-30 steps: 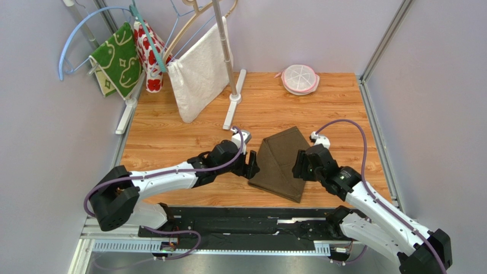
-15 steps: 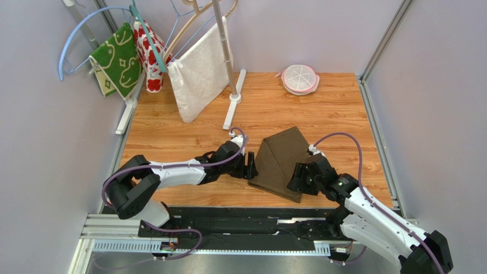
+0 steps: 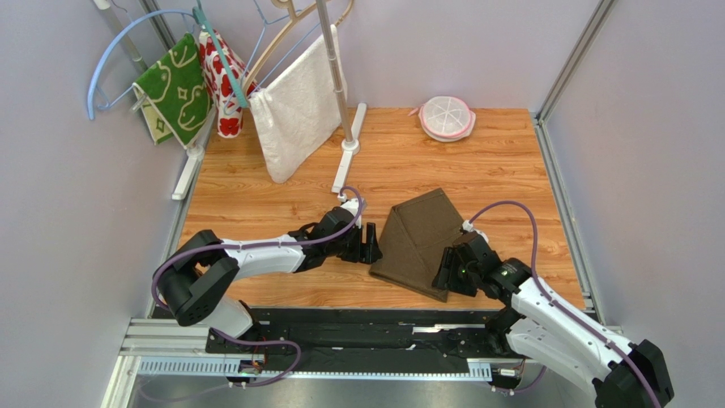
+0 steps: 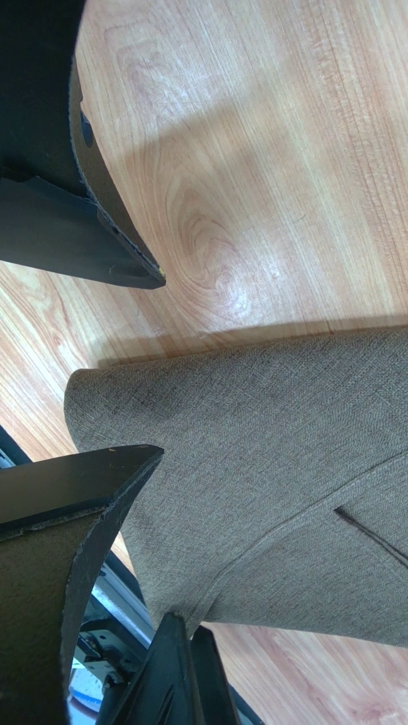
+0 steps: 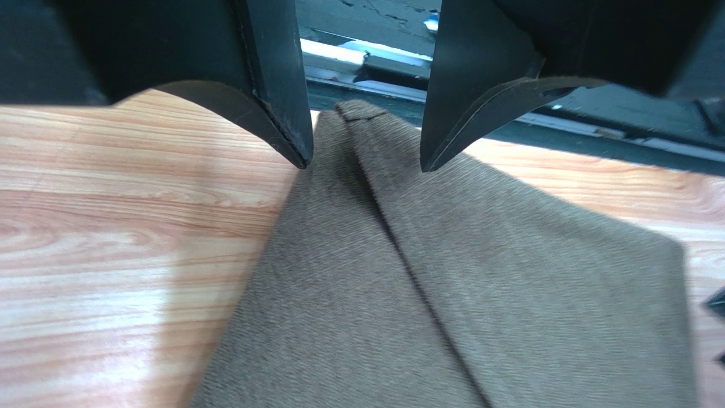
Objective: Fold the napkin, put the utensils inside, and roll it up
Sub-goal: Fold the napkin
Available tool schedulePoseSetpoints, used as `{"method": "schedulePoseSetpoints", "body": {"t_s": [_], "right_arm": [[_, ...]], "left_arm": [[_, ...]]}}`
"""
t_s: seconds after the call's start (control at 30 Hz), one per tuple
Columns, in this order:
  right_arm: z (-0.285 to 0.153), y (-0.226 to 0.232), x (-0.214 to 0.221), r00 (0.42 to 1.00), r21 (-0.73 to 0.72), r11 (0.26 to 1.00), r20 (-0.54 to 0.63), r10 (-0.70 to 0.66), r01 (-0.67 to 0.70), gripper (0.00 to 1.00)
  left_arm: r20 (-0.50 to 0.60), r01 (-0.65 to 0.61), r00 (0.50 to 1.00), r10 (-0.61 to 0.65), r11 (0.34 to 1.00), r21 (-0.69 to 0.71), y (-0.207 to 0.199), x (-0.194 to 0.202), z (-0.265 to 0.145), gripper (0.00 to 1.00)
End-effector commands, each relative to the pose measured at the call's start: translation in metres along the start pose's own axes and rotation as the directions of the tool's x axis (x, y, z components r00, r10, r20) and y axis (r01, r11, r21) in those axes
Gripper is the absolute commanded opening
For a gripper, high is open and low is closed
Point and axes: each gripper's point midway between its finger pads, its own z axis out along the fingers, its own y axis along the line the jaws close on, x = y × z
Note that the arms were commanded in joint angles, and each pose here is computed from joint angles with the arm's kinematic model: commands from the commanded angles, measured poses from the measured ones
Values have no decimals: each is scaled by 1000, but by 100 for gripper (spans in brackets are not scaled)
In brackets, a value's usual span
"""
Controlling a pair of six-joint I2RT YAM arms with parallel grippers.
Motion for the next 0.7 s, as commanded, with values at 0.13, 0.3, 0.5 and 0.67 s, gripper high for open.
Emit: {"method": "schedulePoseSetpoints", "body": {"t_s": [0.13, 0.3, 0.5, 0.67], "right_arm": [[0, -5, -7, 999, 74, 997, 12, 32, -33, 53], [8, -9, -1, 999, 87, 996, -9, 33, -32, 38], [14, -4, -1, 999, 58, 998, -12, 32, -31, 15], [21, 7, -1, 999, 7, 999, -16, 39, -39, 6]], "left_arm": [[51, -11, 999, 8, 999, 43, -10, -22, -5, 76], [59, -6, 998, 4, 999, 40, -6, -28, -9, 76], [91, 9, 996, -12, 1000, 29, 5, -42, -20, 76], [121, 21, 992, -22, 1000, 3, 17, -52, -35, 76]]}}
